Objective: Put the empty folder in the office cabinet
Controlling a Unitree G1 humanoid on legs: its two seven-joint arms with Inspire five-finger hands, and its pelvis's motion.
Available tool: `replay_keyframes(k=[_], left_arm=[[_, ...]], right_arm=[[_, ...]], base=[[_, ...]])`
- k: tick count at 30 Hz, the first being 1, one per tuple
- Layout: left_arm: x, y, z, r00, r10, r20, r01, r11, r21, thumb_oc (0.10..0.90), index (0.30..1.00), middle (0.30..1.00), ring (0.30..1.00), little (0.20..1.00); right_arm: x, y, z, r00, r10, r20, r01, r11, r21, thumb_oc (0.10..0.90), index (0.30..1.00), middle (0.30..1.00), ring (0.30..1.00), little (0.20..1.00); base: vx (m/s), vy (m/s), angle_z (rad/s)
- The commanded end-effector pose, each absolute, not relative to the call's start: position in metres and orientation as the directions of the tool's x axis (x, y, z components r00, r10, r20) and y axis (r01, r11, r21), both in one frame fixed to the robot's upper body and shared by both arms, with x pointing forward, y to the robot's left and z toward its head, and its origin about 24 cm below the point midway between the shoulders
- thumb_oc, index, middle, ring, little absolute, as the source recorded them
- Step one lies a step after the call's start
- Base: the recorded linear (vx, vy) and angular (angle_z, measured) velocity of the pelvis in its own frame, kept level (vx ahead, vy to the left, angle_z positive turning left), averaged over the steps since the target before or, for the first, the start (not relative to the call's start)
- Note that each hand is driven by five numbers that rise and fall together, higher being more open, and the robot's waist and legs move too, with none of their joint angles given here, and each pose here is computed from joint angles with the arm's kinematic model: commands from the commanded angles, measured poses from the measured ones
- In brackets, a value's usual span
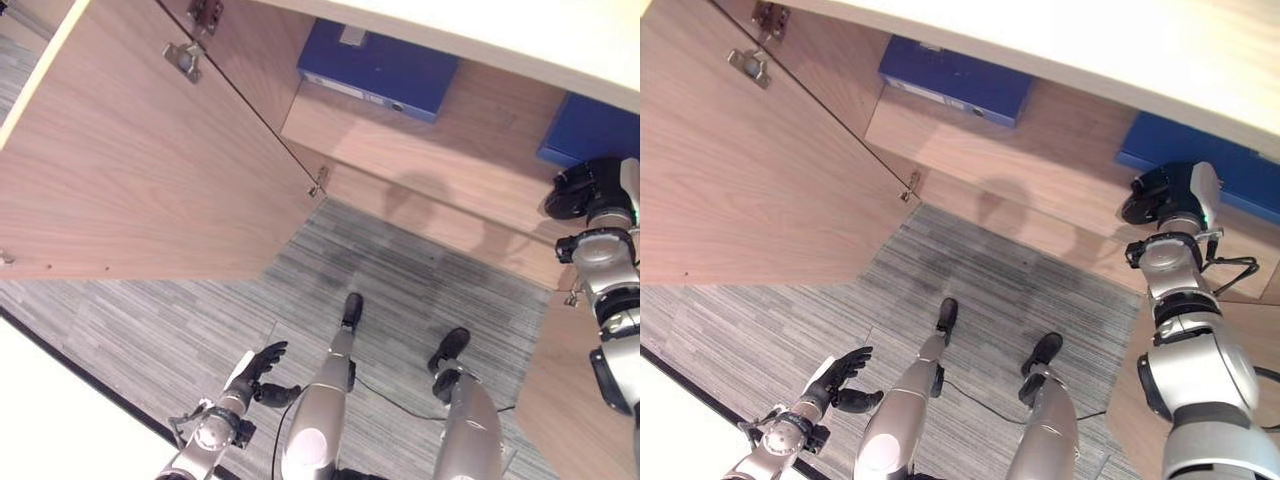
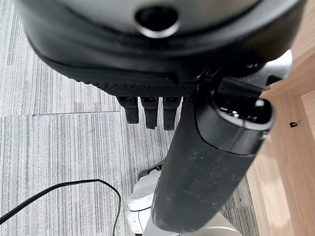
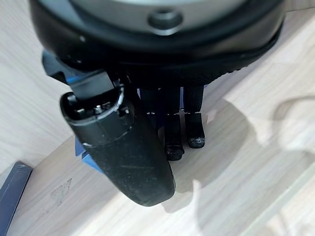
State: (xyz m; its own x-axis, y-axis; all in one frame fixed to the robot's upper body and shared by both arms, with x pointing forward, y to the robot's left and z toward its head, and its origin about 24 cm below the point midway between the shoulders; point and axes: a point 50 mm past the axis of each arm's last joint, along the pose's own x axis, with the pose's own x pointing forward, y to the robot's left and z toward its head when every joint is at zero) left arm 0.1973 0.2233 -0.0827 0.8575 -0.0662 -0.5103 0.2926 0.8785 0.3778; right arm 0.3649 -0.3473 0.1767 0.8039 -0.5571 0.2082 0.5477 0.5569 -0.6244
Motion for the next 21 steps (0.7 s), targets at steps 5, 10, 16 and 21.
replay_keyframes(k=[5,10,16,21], left_arm=[[0.173,0.241,-0.098,0.814,0.027,-0.581,0.233,0.900,0.369,0.800,0.900,0.900,0.900,0.900],[0.153,0.250,-0.113,0.752,0.131,-0.646,0.147,0.922,0.359,0.800,0.900,0.900,0.900,0.900],[0.117,0.259,-0.132,0.640,0.222,-0.735,0.149,0.903,0.403,0.800,0.900,0.900,0.900,0.900],[0.117,0.266,-0.131,0.637,0.252,-0.729,0.121,0.901,0.417,0.800,0.900,0.900,0.900,0.900]], right_arm=[[0.355,-0.344,0.203,0.694,-0.600,0.399,0.719,0.608,-0.337,0.800,0.900,0.900,0.900,0.900],[0.335,-0.277,0.107,0.849,-0.459,0.263,0.522,0.804,-0.284,0.800,0.900,0.900,0.900,0.900],[0.261,-0.248,0.022,0.917,-0.397,0.046,0.396,0.885,-0.247,0.800,0.900,0.900,0.900,0.900],[0.259,-0.222,0.006,0.958,-0.285,-0.031,0.269,0.932,-0.241,0.800,0.900,0.900,0.900,0.900]], base=[[0.08,0.016,-0.11],[0.16,0.027,-0.25],[0.19,0.145,-0.11],[0.08,0.159,0.01]])
